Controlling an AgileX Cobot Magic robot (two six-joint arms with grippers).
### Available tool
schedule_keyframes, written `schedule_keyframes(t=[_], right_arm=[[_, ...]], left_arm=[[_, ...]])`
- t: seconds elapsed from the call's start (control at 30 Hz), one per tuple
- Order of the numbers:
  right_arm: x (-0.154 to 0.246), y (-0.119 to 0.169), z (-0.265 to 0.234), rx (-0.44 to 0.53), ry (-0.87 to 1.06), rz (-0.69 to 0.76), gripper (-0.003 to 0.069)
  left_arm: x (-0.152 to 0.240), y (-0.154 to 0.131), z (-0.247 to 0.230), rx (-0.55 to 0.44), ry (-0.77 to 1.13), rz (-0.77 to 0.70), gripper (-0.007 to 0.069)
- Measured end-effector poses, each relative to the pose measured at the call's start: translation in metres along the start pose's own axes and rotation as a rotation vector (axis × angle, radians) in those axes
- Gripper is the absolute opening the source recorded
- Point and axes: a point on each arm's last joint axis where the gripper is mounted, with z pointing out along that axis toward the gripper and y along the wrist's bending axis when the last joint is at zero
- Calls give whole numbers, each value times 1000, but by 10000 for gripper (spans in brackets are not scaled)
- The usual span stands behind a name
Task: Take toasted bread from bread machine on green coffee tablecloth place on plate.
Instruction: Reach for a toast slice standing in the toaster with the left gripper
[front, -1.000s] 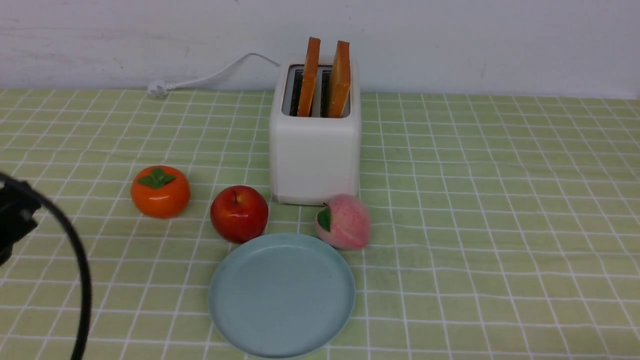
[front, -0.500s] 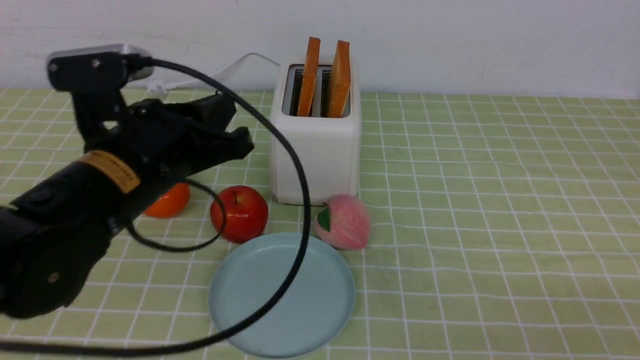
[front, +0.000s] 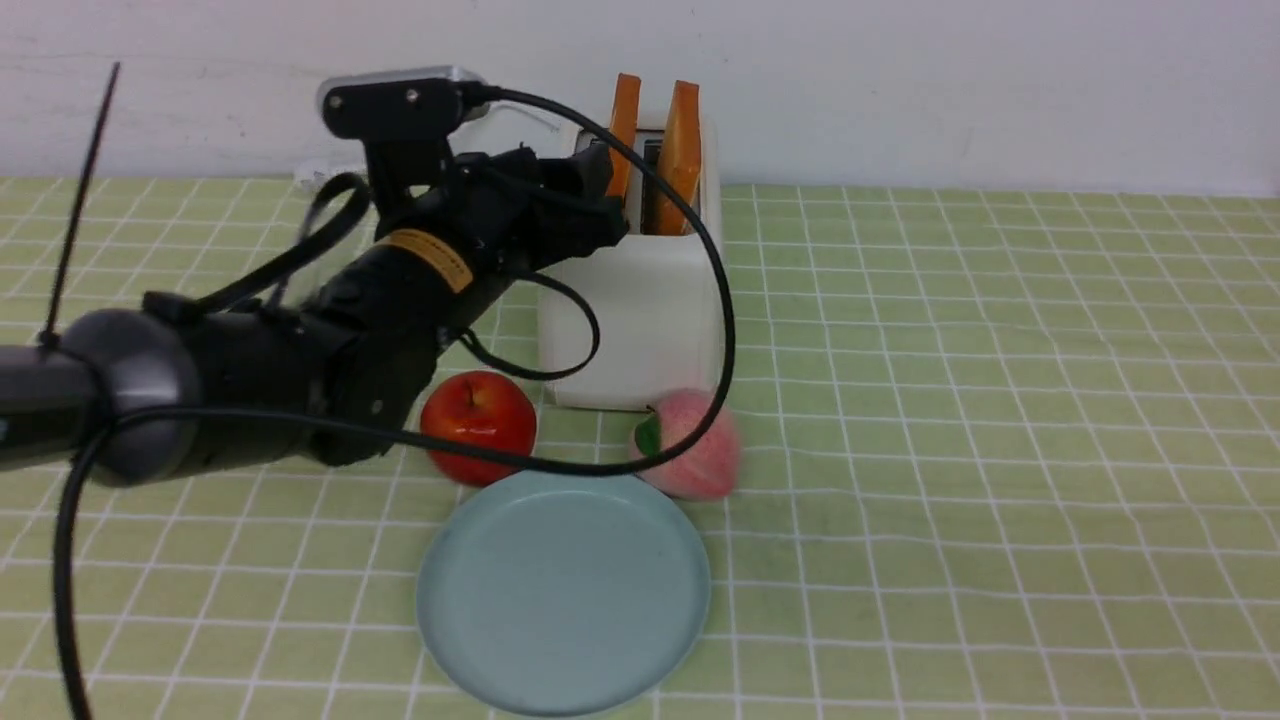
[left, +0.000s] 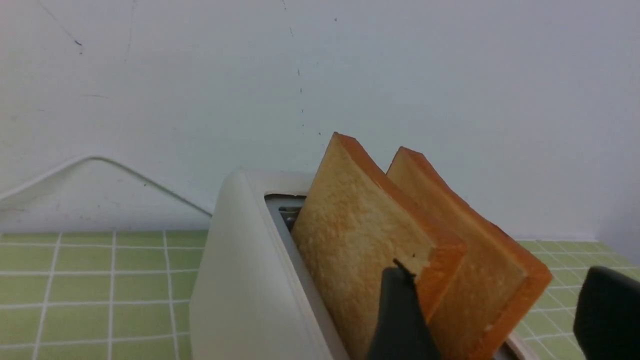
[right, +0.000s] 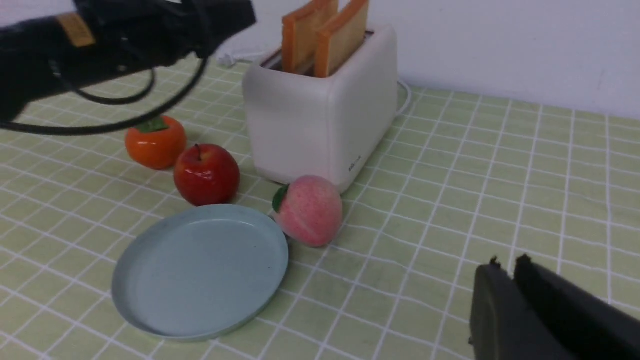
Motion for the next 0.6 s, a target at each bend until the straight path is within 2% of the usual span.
schedule_keyframes(t=[0.27,0.6], right_arm=[[-1,2,0,-20,-9,-7,56],[-1,3,0,-30,-5,1,70]], left_arm=[[14,6,34,-36,50,136,449],[20,7,44,-27,37,167,447]])
